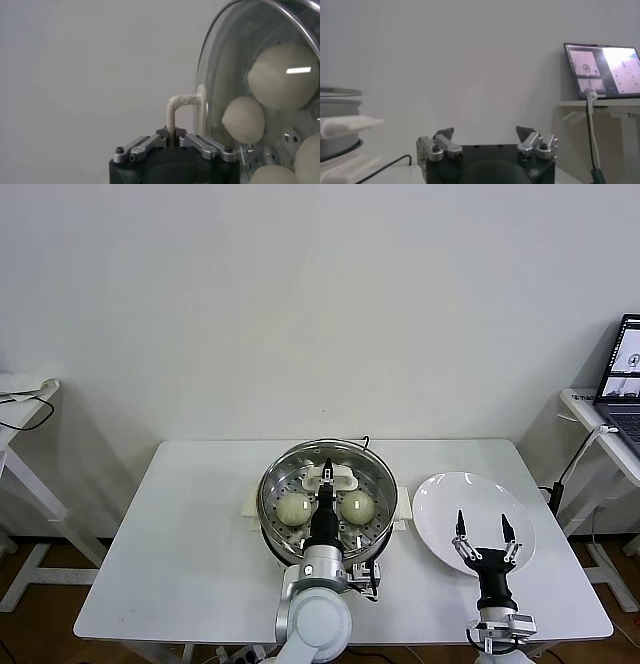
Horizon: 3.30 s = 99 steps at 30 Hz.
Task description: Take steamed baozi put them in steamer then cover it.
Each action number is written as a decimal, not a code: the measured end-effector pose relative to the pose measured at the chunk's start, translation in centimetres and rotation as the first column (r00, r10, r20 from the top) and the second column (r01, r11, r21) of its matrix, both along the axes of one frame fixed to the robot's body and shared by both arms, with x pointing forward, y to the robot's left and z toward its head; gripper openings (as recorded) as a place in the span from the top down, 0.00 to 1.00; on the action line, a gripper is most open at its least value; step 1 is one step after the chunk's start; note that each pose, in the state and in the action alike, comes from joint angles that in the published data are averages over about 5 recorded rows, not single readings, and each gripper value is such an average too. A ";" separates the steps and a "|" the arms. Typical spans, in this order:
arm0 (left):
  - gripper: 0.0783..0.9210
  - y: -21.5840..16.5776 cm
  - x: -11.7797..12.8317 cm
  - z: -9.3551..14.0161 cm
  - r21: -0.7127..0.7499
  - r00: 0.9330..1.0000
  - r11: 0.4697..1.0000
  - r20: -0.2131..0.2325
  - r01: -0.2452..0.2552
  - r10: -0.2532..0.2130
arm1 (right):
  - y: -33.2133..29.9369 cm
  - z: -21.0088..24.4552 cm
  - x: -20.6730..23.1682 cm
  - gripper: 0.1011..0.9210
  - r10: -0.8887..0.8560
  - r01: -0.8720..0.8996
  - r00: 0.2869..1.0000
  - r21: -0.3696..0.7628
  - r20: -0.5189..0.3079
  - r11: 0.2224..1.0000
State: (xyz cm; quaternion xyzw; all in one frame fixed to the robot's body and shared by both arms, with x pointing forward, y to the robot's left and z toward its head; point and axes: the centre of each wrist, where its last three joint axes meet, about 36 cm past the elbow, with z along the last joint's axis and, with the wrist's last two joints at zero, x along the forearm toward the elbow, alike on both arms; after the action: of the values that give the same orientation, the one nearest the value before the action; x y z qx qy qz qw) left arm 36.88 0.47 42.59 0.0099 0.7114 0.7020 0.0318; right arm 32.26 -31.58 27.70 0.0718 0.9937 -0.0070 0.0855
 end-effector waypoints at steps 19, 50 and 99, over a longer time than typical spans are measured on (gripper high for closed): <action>0.87 0.5 -0.1 -0.9 0.012 1.000 1.000 -0.011 0.006 -0.006 | 0.0 0.1 0.0 0.12 0.006 -0.006 1.000 -0.007 0.001 1.000; 0.48 1.9 -1.1 -1.1 0.019 1.000 1.000 0.007 0.022 -0.022 | 0.1 0.4 0.1 0.12 0.021 -0.021 1.000 -0.017 0.008 1.000; 0.12 19.4 -8.8 -1.1 -0.884 0.995 0.466 -0.022 0.028 -0.102 | -0.4 7.1 -1.5 0.12 0.085 -0.085 0.995 0.008 -0.053 0.996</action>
State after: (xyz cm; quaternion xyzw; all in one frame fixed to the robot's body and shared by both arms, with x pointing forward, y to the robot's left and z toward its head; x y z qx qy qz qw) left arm 28.10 19.90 41.53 0.0442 0.9710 0.2326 0.0337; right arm 30.81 -31.95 34.82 0.0296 0.9978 -0.0024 0.0587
